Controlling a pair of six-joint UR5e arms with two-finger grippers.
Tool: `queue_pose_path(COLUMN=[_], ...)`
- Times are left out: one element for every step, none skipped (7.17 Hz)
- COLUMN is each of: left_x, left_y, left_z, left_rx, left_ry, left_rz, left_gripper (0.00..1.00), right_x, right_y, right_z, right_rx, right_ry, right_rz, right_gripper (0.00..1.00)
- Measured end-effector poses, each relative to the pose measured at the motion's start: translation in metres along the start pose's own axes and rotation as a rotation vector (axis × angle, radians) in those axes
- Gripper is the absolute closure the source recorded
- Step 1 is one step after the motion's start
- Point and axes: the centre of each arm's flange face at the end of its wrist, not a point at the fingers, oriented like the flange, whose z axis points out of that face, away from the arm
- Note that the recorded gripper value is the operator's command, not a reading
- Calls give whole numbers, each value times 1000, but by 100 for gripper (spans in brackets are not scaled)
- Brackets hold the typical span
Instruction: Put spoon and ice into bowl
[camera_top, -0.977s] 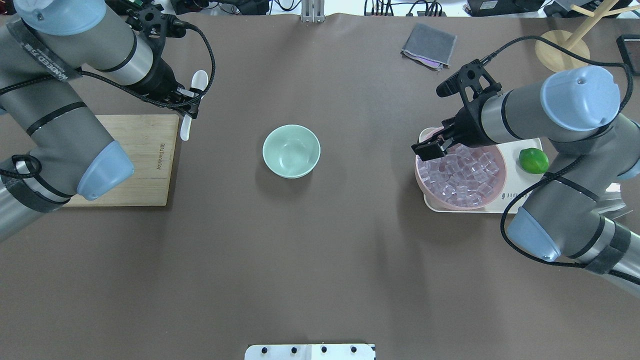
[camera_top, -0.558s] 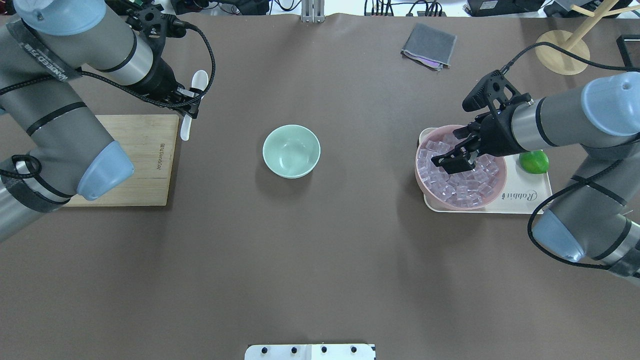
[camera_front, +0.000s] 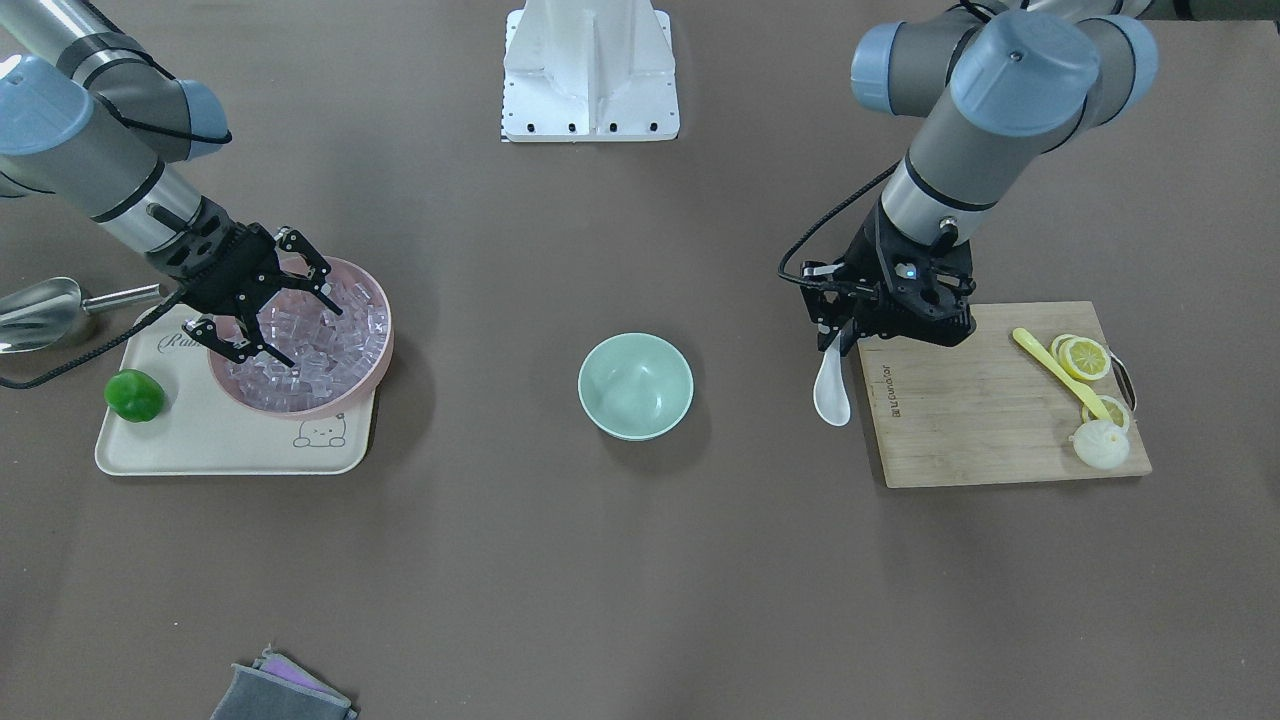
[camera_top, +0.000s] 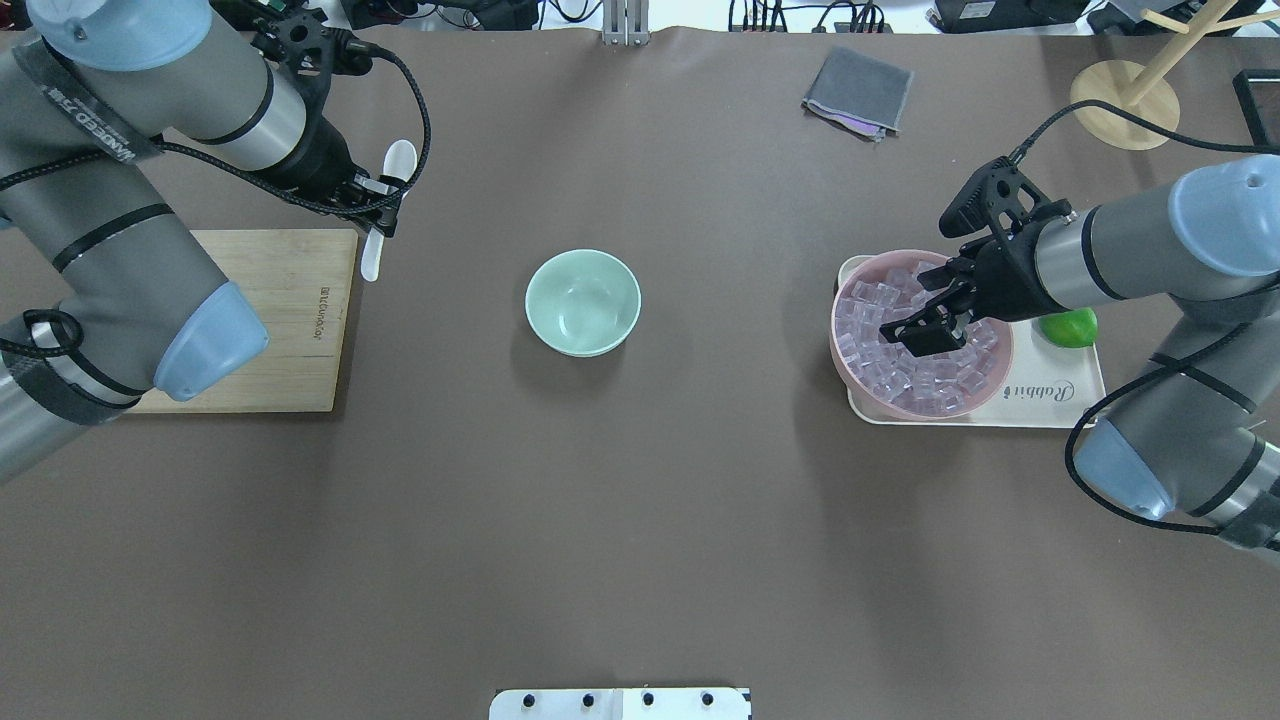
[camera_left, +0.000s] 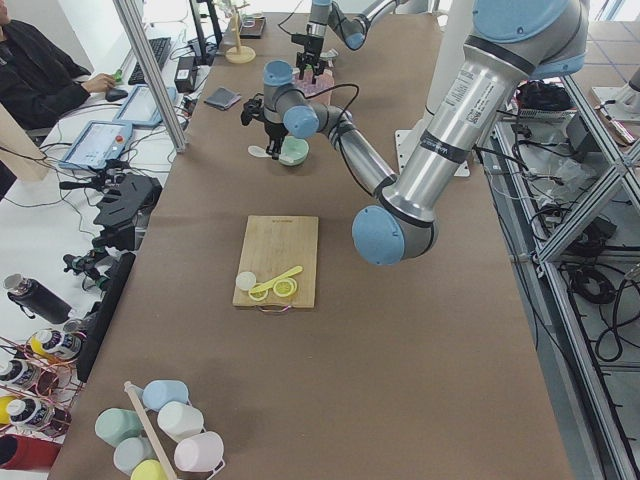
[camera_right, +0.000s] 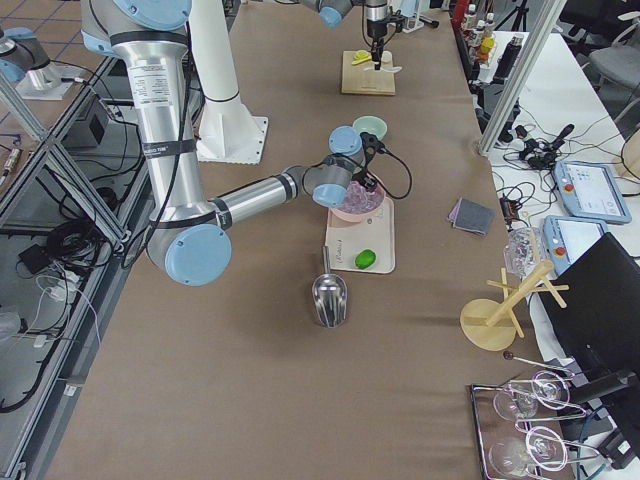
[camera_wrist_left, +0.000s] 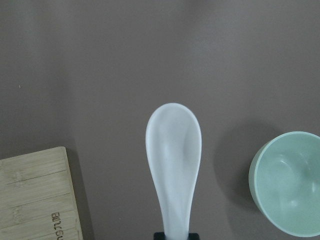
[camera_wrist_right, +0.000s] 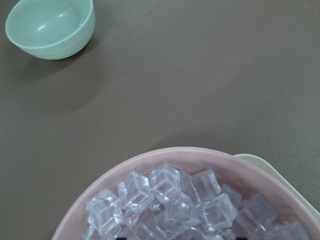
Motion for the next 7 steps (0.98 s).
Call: queue_pose_path(left_x=[0,0,0,0,0,0,-1], left_y=[0,0,0,0,0,0,0], left_z=[0,0,0,0,0,0,0], left_rx=[0,0,0,1,2,2,2], left_ry=[0,-1,-1,0,0,0,-1], left_rz=[0,1,1,2,3,3,4], left_gripper=[100,100,100,100,100,100,100], right_x=[-1,-5,-7,-8,-8,-9,-11], right_y=[0,1,2,3,4,3,3], right_z=[1,2,2,2,3,4,5], right_rx=[3,-5,-14,-19,-23,-23,-23], right_ry=[-19,-54,-80,-92,-98,-101,-105], right_rz=[-4,-5,-5,-4,-3,-3,-5], right_gripper=[24,24,30,42,42,42,41])
